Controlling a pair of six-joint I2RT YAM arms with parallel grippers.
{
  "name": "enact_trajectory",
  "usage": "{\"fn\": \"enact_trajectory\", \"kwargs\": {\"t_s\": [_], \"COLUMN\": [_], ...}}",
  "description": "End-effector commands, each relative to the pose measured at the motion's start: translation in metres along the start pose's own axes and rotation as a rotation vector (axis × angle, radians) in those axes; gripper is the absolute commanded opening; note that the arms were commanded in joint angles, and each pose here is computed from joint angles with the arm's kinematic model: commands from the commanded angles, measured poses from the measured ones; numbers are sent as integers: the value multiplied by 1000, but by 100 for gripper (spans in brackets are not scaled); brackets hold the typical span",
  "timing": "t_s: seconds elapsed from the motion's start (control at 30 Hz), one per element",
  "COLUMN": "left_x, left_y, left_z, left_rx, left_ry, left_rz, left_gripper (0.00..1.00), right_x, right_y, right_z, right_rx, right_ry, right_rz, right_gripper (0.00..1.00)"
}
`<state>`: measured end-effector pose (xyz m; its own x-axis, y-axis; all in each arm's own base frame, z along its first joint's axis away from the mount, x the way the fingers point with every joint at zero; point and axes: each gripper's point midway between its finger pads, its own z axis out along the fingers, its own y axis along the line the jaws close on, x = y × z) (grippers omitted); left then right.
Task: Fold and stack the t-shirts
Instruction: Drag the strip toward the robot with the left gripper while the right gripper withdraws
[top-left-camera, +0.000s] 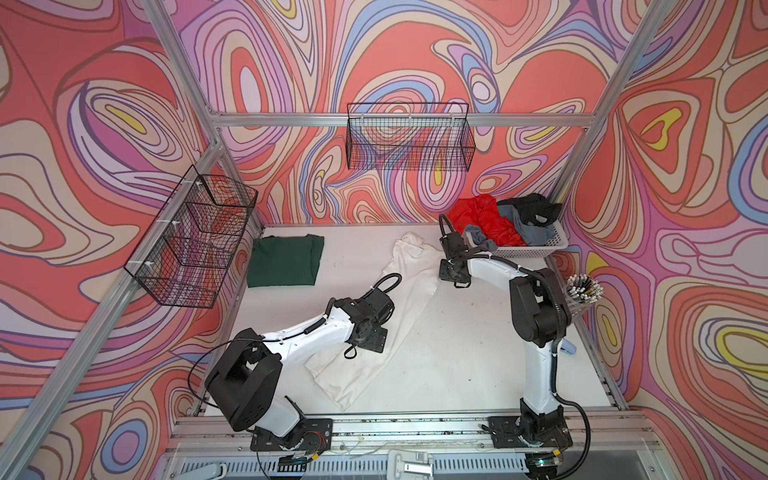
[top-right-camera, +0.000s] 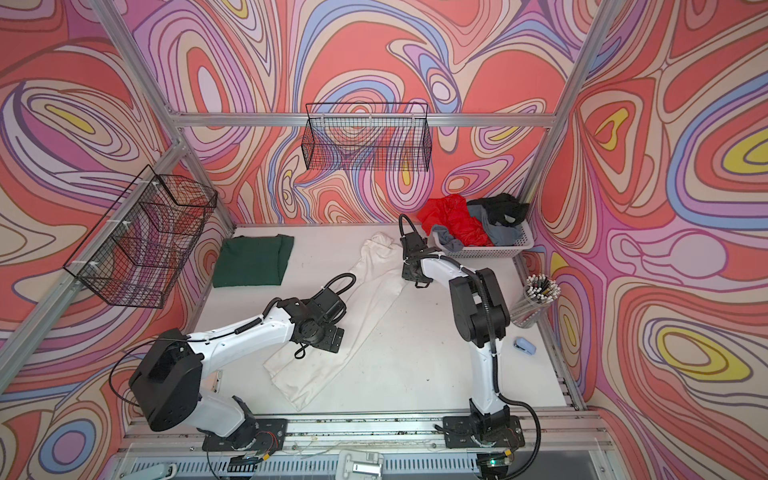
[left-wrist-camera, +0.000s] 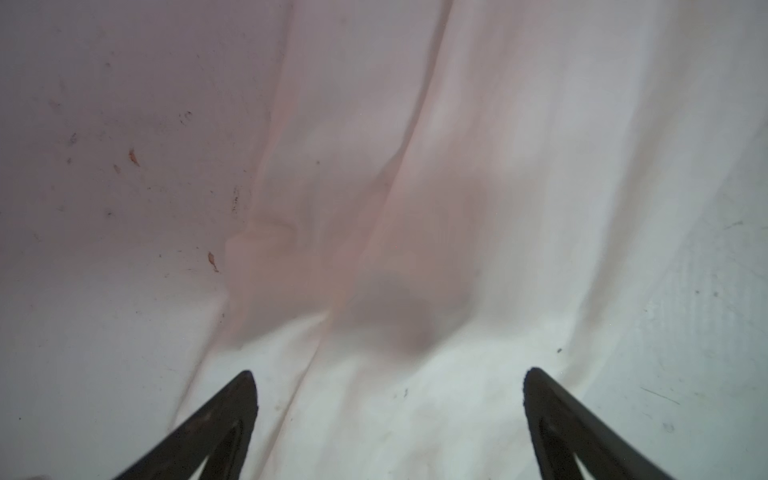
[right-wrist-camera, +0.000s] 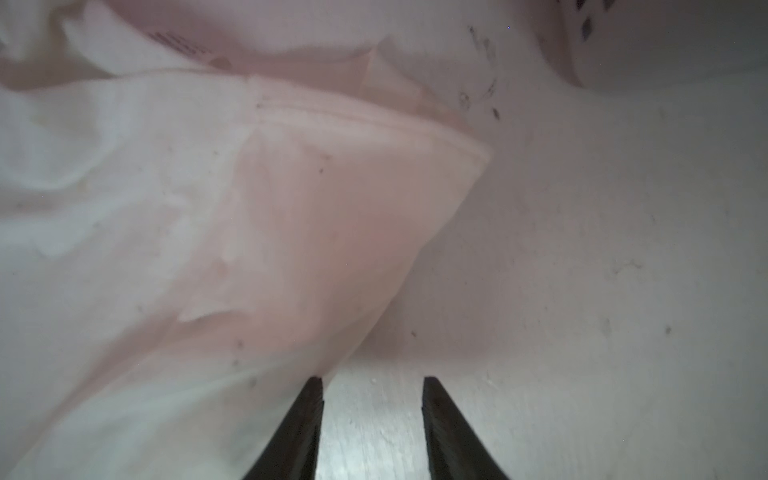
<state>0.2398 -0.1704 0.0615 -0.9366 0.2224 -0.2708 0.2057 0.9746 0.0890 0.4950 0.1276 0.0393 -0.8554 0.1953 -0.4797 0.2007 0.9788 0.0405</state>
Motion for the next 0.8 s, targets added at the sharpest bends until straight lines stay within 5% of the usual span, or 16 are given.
{"fn": "enact_trajectory", "kwargs": {"t_s": [0.0, 0.4, 0.5, 0.77], "left_x": [7, -2, -12, -28], "left_y": [0, -22, -30, -55], "left_z": [8, 6, 6, 20], "left_rx": [7, 98, 108, 173], "left_ry": [31, 55, 59, 78], "left_rz": [9, -5, 27, 93], "left_gripper": [100, 100, 100, 100], "right_x": [-11, -49, -65, -114], "right_y": [5, 41, 52, 43], "right_z": [18, 74, 79, -12], "right_rx": [6, -68, -129, -184], "right_ry": [-3, 1, 7, -167], "right_rz": [-10, -65, -49, 4], "right_gripper": [39, 40, 59, 75]}}
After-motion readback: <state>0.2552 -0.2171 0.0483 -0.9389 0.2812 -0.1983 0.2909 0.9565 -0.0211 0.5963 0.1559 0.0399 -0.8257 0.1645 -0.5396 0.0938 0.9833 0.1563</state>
